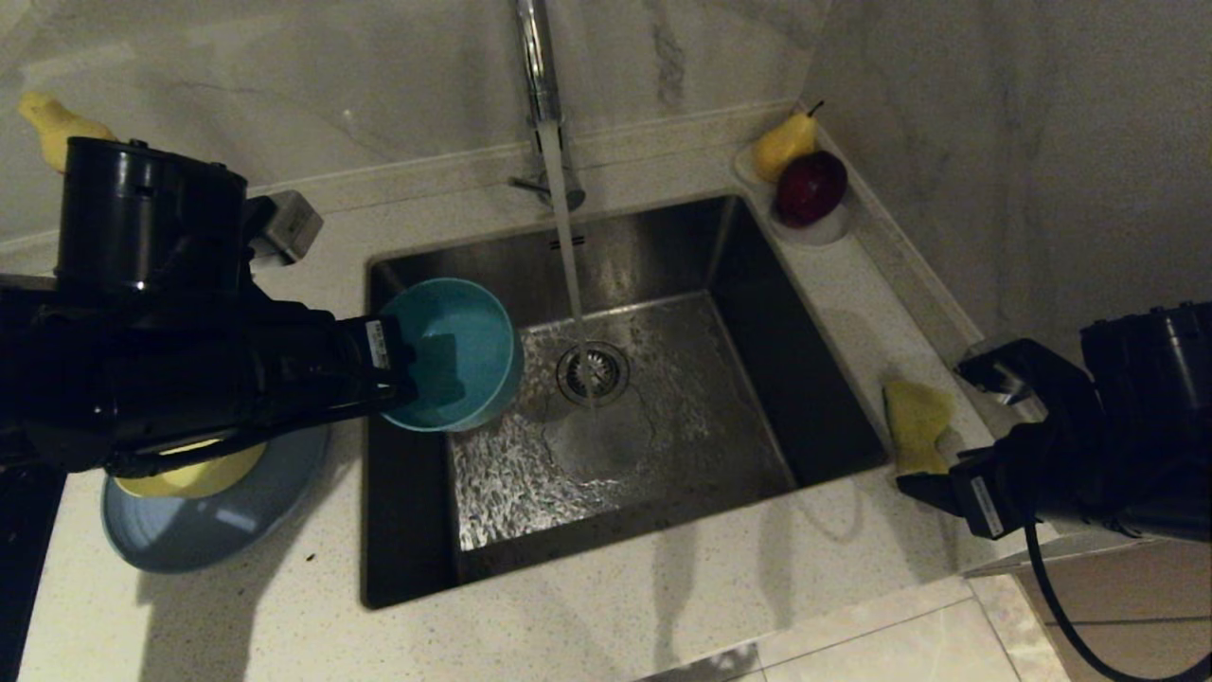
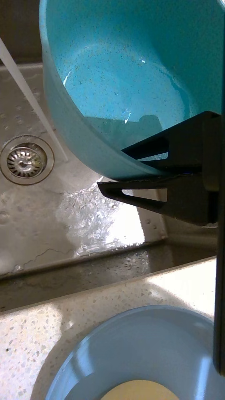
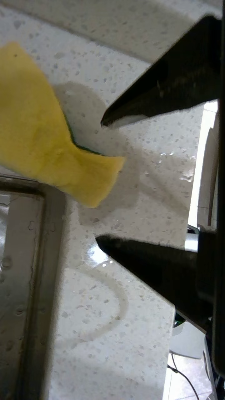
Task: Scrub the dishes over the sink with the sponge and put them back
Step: Pick up a bowl and the sponge
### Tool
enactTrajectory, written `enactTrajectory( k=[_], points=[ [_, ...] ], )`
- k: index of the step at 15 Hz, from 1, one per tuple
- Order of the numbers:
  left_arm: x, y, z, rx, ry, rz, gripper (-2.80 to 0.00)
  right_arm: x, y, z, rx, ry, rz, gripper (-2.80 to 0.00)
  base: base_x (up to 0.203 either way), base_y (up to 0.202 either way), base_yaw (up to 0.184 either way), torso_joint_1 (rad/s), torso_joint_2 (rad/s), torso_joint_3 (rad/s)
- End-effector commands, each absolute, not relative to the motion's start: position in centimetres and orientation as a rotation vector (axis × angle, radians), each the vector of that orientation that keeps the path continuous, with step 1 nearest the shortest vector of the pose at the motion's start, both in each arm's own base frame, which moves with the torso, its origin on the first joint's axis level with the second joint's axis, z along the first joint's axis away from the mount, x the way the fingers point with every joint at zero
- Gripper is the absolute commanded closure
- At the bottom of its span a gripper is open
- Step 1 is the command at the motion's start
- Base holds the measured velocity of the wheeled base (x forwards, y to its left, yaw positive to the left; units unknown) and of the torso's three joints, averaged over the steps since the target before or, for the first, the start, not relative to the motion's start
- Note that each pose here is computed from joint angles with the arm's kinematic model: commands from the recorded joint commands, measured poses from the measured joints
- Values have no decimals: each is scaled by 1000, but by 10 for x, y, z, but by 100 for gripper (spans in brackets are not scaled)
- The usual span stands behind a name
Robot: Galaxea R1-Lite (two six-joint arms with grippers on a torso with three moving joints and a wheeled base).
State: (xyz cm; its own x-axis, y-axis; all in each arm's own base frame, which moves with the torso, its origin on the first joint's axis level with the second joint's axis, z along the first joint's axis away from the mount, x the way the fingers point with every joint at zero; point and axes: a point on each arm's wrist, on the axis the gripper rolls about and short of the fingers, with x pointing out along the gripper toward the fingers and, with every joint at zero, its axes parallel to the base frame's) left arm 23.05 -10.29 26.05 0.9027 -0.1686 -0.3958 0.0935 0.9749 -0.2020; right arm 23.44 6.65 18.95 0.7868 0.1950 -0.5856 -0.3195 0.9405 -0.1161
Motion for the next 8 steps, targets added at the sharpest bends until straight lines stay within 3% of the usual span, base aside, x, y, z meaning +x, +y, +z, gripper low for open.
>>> enactTrajectory(
  k=[1,8],
  points=[
    [233,-104,257,-175,435,-133,0,242,69,188,-215,611,280,-280,0,0,0,0,0,0],
    [234,-105,249,-167,458,-128,0,265,73,187,-214,614,255,-280,0,0,0,0,0,0]
  ],
)
